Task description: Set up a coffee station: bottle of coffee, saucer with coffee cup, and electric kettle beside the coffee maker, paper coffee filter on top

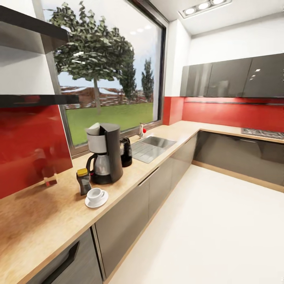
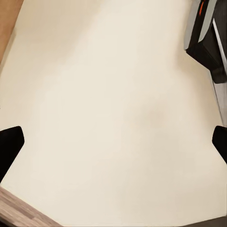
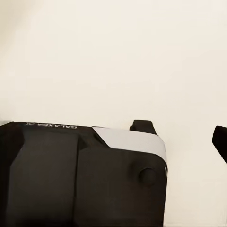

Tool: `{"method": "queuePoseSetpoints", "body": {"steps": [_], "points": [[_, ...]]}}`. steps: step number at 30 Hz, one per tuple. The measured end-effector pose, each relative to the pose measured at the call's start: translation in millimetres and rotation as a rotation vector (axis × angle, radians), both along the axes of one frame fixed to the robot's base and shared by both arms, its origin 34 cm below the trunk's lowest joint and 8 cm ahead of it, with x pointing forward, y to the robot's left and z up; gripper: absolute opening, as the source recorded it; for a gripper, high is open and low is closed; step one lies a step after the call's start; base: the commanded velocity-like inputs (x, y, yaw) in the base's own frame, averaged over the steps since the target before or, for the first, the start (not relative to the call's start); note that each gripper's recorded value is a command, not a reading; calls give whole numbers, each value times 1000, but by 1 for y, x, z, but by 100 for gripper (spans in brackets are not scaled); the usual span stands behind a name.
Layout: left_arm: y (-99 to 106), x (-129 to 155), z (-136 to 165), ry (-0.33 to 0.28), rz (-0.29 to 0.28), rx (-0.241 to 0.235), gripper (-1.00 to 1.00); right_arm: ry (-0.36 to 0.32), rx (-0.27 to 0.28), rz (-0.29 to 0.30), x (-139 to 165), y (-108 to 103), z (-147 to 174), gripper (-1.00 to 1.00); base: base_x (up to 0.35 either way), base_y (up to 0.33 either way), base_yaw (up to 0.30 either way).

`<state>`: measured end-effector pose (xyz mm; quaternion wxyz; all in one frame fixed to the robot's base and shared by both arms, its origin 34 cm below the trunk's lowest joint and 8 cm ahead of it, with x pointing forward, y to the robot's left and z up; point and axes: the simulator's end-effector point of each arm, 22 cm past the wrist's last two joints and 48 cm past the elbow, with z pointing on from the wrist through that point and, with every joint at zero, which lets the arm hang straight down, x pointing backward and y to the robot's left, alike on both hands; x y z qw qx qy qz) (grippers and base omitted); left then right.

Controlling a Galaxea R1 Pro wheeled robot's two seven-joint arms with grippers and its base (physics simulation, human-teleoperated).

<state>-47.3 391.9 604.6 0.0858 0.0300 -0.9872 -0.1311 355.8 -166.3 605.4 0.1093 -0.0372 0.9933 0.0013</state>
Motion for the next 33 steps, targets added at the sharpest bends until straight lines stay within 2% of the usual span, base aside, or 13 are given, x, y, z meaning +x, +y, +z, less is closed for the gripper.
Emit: {"method": "queuePoseSetpoints", "body": {"steps": [4, 5, 9, 12, 19, 26, 33], "points": [[1, 13, -3, -35, -5, 1, 100, 2, 11, -2, -9, 0, -3, 100, 0, 0, -70], [-2, 44, -9, -109, -18, 1, 100, 37, 12, -2, -40, -1, -11, 100, 0, 0, -5], [-2, 64, -11, -151, -22, 3, 100, 46, 7, 8, -49, -3, -13, 100, 0, 0, -1], [-3, 77, -12, -179, -25, 3, 100, 42, -4, 43, -50, -5, -14, 100, 0, 0, 0], [-13, 80, -14, -187, -22, -9, 100, 36, -14, 73, -49, -6, -13, 100, 0, 0, 0], [-16, 80, -14, -188, -20, -12, 100, -16, -22, 68, -37, -15, -12, 100, 0, 0, 0], [-21, 80, -15, -188, -18, -17, 100, -43, -72, 54, -30, -56, -13, 100, 0, 0, 0]]}}
